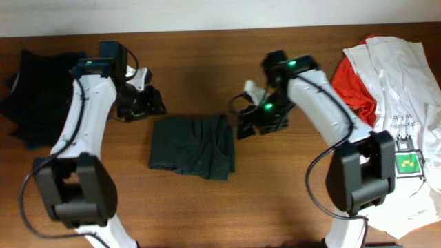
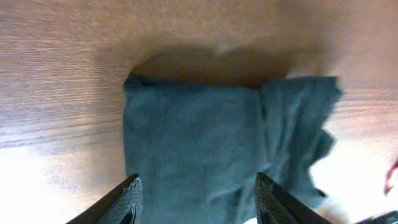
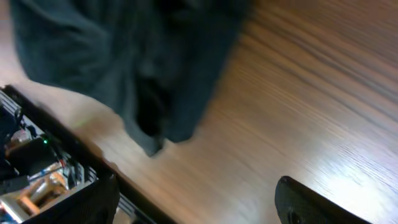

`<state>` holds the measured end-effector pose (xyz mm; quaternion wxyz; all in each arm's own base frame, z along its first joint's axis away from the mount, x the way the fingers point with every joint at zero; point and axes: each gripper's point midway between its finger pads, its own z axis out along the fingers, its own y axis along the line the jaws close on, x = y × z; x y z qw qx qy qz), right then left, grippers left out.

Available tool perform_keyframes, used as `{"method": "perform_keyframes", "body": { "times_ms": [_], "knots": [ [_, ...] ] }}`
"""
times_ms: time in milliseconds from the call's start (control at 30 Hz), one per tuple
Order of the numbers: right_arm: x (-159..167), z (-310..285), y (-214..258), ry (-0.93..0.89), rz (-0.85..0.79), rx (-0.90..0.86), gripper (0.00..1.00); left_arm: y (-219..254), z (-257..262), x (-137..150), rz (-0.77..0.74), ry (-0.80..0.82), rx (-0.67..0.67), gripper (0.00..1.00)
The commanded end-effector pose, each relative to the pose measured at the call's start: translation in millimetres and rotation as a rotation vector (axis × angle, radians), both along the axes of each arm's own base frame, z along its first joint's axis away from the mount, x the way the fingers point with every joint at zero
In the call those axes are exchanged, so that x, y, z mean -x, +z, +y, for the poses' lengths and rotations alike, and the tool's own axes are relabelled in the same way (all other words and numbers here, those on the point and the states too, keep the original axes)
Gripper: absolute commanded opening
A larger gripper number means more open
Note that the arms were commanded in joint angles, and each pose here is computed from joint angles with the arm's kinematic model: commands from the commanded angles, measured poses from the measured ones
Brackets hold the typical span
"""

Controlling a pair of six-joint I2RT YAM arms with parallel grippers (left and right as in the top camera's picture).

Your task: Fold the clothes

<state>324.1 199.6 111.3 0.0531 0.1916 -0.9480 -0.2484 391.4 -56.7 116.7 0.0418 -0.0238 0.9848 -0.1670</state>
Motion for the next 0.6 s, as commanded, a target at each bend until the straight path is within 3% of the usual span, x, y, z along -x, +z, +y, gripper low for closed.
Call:
{"method": "perform_keyframes", "body": {
  "times_ms": [0,133,200,267,300,333,400,533,567],
  "knots": [
    [10,32,0,0.011,0.016,-0.032,0.83,-47,5,2,0.102,-0.064,-0.044,0.57],
    [38,52,-37,0.027,0.077,-0.047,0.76,-88,6,10,0.22,-0.067,-0.045,0.57],
    [62,58,-63,0.056,0.117,-0.064,0.67,-100,13,13,0.248,-0.069,-0.092,0.57],
    [71,57,-79,0.064,0.119,-0.052,0.42,-102,18,15,0.257,-0.071,-0.121,0.57],
    [65,46,-92,0.011,0.101,0.02,0.12,-104,21,20,0.274,-0.073,-0.135,0.57],
    [50,23,-103,-0.072,0.06,0.149,0.06,-106,27,30,0.313,-0.077,-0.172,0.57],
    [20,-13,-110,-0.162,-0.02,0.259,0.04,-112,29,54,0.399,-0.082,-0.179,0.53],
    [-30,-42,-101,-0.264,-0.11,0.172,0.06,-124,19,93,0.538,-0.036,-0.131,0.44],
    [-39,-38,-91,-0.245,-0.13,0.108,0.24,-124,4,96,0.546,-0.034,-0.068,0.43]
  ]
}}
